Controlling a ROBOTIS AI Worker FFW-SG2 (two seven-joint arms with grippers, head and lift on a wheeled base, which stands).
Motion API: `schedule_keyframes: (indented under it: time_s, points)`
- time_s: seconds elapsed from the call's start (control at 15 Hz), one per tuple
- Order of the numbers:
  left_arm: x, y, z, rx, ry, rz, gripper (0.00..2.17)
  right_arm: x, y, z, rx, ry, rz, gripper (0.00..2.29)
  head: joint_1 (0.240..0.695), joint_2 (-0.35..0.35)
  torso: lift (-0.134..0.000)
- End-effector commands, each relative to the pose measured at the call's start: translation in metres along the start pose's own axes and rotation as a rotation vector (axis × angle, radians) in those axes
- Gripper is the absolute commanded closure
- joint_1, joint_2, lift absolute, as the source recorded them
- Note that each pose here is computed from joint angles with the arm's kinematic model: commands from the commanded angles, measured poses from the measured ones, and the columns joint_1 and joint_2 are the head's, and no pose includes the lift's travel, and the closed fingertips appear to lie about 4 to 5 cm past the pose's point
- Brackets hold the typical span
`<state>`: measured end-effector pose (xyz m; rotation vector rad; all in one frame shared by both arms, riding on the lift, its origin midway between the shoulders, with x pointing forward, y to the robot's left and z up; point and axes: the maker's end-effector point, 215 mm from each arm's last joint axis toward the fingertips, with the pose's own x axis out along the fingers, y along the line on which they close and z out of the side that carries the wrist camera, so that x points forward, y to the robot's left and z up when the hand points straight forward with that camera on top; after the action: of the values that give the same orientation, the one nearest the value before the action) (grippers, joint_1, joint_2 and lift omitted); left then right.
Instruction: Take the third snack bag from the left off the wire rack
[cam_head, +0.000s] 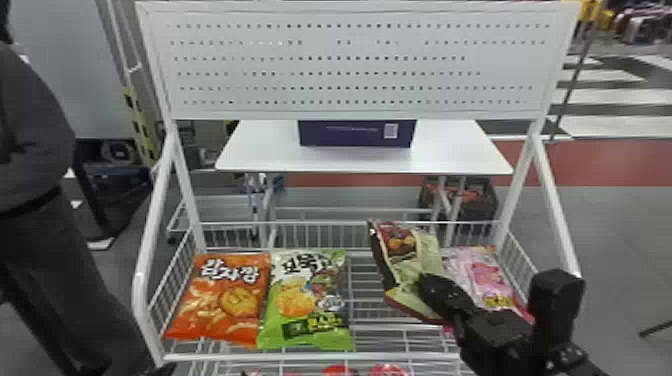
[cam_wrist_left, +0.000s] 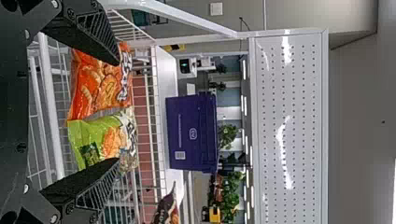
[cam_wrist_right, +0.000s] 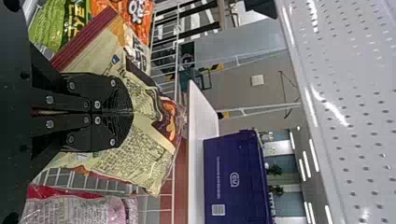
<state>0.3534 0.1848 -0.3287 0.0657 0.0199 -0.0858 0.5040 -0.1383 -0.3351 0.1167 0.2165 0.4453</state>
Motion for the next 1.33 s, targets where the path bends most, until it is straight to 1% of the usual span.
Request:
schedule_keyframes:
  time_s: [0.0,0.13,0.33,0.6,0.67,0.8,0.93,1.27]
  points:
    - [0.000,0.000,0.000,0.000,0.000,0.000,0.17,-0.029,0.007,0.014,-0.008,-0.044,0.006,2.24,0.499,0.000,0.000]
    - [0.000,0.000,0.001,-0.001,-0.002,-0.001,0.17,-0.053,0.013,0.019,-0.013,-0.078,0.007,2.24,0.499,0.000,0.000]
    - [0.000,0.000,0.001,0.002,-0.003,-0.004,0.17,-0.094,0.008,0.011,-0.007,-0.109,-0.017,2.24,0.499,0.000,0.000]
    - [0.000,0.001,0.006,-0.003,-0.013,-0.002,0.17,-0.152,-0.016,0.003,-0.019,-0.139,-0.083,2.24,0.499,0.000,0.000]
    - [0.000,0.001,0.005,-0.004,-0.010,-0.002,0.17,-0.162,-0.021,0.003,-0.011,-0.147,-0.095,2.24,0.499,0.000,0.000]
    - [0.000,0.001,0.007,-0.006,-0.014,-0.003,0.17,-0.183,-0.031,0.008,-0.023,-0.178,-0.119,2.24,0.499,0.000,0.000]
    - [0.000,0.002,0.008,-0.006,-0.015,-0.002,0.17,-0.197,-0.043,0.009,-0.021,-0.190,-0.138,2.24,0.499,0.000,0.000]
    - [0.000,0.013,0.011,-0.007,-0.021,0.015,0.17,-0.215,-0.055,0.000,-0.028,-0.173,-0.171,2.24,0.499,0.000,0.000]
